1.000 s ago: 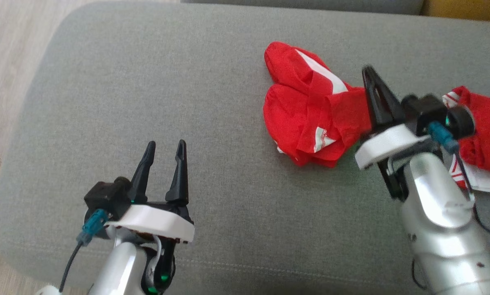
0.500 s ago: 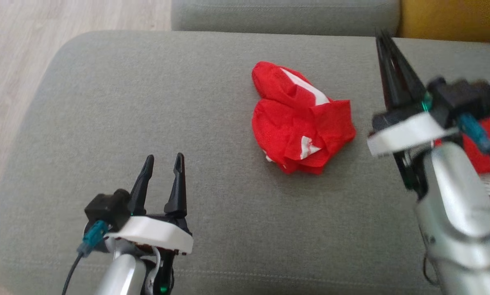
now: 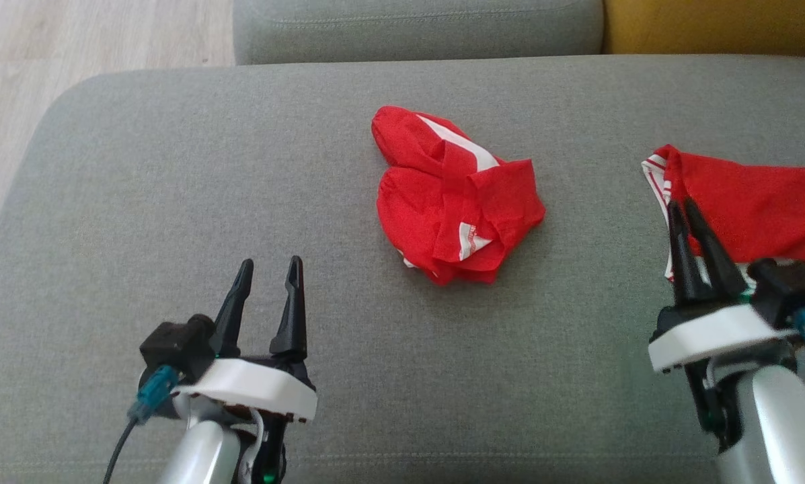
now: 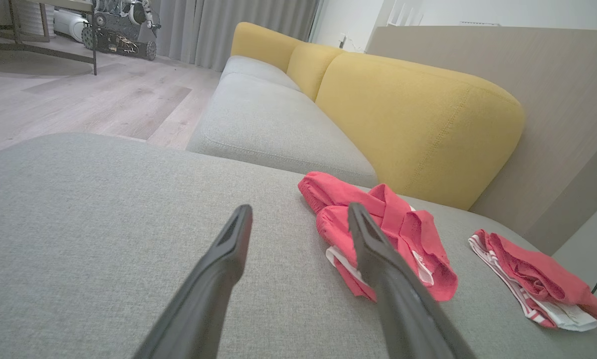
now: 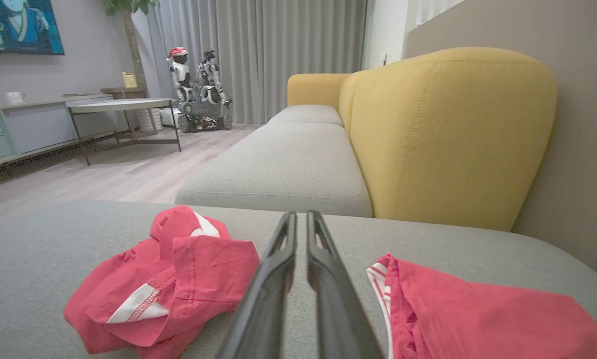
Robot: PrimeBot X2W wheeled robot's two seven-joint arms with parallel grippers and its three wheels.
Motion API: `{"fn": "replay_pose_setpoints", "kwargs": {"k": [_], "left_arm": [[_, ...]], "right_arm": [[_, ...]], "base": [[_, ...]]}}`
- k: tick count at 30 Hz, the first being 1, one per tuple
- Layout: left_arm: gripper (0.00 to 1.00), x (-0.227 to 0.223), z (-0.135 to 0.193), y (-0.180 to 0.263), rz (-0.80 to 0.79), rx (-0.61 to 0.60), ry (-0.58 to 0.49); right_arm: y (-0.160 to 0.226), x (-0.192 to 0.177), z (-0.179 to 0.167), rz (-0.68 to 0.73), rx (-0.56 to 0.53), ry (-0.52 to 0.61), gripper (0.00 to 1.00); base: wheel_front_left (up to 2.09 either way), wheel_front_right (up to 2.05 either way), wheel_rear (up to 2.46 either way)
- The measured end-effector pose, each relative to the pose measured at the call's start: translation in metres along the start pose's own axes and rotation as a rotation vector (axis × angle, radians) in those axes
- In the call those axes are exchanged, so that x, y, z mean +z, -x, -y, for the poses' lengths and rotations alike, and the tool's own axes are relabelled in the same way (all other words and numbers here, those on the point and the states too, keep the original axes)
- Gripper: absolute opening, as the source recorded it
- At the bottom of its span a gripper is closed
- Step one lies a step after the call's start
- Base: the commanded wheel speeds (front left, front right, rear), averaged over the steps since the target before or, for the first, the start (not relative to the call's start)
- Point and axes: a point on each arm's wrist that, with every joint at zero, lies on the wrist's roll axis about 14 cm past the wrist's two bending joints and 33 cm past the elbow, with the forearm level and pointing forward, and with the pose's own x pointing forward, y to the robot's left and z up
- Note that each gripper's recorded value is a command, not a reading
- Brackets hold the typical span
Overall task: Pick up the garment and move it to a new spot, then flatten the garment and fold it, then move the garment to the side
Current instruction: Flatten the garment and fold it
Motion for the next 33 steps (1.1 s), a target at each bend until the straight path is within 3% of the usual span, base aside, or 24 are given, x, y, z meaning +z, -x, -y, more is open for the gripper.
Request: {"fn": "replay_pose_setpoints", "kwargs": {"k": [10, 17, 27, 33], "left_arm": [[1.00, -0.001, 0.001, 0.006, -0.004, 0.000, 0.002], [1.00, -0.005, -0.005, 0.011, -0.015, 0.022, 0.006], [1.00, -0.010, -0.014, -0.002, -0.029, 0.042, 0.006], [1.00, -0.019, -0.024, -0.007, -0.055, 0.064, 0.002]], "right_arm": [[0.028, -0.016, -0.004, 0.023, -0.039, -0.038, 1.00], [0.024, -0.019, -0.010, 0.023, -0.029, -0.046, 1.00], [-0.024, -0.035, -0.048, -0.058, 0.103, -0.034, 1.00], [-0.055, -0.063, -0.073, -0.147, 0.198, -0.019, 1.00]], "base": [[0.00, 0.00, 0.00], [0.00, 0.00, 0.00], [0.00, 0.00, 0.00], [0.00, 0.00, 0.00]]}}
